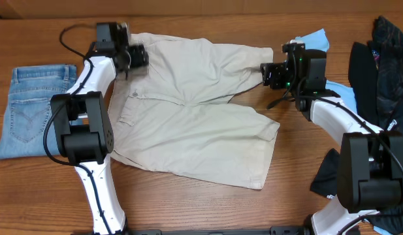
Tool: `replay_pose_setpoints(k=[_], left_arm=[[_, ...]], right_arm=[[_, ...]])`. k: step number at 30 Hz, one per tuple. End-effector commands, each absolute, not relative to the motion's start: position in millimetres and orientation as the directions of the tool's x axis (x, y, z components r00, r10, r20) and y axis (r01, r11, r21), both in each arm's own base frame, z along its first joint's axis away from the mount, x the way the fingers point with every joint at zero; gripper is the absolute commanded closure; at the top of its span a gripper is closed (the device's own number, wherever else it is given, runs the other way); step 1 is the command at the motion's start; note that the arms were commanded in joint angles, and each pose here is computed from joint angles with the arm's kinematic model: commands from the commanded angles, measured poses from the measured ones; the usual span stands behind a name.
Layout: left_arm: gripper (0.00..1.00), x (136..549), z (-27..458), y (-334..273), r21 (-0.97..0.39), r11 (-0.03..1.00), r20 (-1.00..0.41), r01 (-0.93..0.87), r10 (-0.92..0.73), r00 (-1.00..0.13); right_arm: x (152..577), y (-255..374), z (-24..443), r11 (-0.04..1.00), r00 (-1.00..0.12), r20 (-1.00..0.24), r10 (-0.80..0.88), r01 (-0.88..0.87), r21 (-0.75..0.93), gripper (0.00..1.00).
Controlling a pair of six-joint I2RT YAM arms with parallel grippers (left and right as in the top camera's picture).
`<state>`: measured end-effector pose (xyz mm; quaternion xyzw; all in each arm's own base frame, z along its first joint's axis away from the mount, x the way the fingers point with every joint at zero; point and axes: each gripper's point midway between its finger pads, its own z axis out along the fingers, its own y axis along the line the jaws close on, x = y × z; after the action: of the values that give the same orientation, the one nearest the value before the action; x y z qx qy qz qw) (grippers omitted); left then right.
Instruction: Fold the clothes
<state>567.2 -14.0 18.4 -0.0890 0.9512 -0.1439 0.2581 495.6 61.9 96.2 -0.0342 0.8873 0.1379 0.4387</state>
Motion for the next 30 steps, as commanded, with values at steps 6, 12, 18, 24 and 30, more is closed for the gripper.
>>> replay_pose_setpoints(k=[6,12,18,24,30], left_arm=[[0.2,529.2,40.6,-35.9,-0.325,0.945,-0.367,-0.029,-0.154,-0.917],[0.2,531.8,37.1,-29.5,-0.28,0.959,-0.384,-0.042,-0.152,-0.911],[0.21,528.8,28.3,-29.0,-0.276,0.96,-0.379,-0.045,-0.152,-0.913],[0.21,533.6,29.9,-26.5,-0.264,0.964,-0.401,-0.045,-0.152,-0.904],[0.21,534.2,29.9,-25.0,-0.257,0.965,-0.403,-0.048,-0.153,-0.902]], right_arm=[[538.1,60.5,63.6,0.947,-0.641,-0.766,0.049,-0.214,0.239,0.19],[545.0,74.6,57.0,0.917,-0.624,-0.782,0.006,-0.308,0.253,0.64],[581.3,46.5,127.4,0.952,-0.569,-0.822,0.024,-0.238,0.192,0.88],[605.7,9.4,184.9,0.993,-0.522,-0.853,0.028,-0.082,0.083,0.13],[517.8,20.6,86.9,0.984,-0.869,-0.494,0.036,-0.056,0.17,0.0]])
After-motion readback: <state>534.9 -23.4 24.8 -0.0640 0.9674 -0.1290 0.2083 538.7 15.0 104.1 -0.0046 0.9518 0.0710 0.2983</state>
